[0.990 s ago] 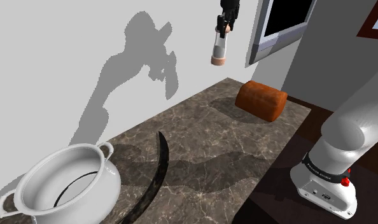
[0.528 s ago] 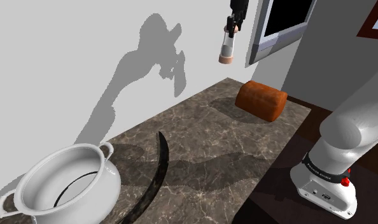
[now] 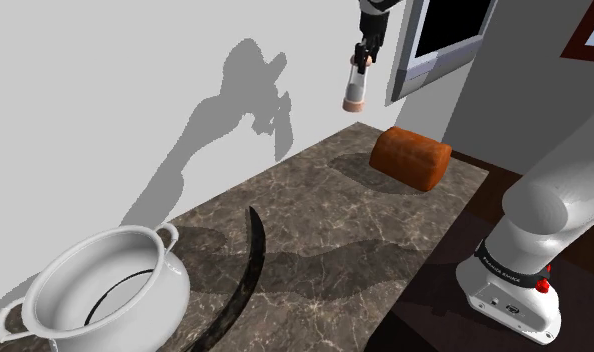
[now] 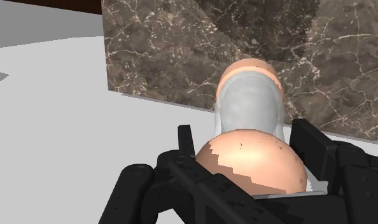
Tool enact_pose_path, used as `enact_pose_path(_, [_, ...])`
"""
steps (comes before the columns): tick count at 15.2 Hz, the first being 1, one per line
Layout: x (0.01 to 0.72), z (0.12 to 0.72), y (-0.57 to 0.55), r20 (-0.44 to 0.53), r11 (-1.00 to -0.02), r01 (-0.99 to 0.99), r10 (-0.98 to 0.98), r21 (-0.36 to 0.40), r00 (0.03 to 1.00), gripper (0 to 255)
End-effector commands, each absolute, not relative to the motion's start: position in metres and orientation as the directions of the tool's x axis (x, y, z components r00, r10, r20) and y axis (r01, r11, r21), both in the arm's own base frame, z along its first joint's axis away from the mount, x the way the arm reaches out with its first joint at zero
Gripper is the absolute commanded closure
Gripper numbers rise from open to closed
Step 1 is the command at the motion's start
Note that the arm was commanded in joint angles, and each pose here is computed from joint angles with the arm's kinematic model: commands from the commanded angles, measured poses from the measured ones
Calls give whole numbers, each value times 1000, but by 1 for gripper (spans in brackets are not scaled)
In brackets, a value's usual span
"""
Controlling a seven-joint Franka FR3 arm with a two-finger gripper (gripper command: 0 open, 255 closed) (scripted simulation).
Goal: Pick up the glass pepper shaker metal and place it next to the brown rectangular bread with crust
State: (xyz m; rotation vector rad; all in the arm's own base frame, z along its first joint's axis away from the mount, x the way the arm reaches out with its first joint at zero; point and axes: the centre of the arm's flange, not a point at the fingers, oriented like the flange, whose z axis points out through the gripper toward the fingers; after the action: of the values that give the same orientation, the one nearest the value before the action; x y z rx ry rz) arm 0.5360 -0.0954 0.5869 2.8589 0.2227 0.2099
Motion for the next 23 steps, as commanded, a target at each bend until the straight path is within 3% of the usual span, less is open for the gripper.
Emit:
enact_pose_path(1, [537,577,-96,123,-953,132,170,273,978,255])
enact_pose_path(23, [537,461,-96,123,-953,132,170,273,978,255])
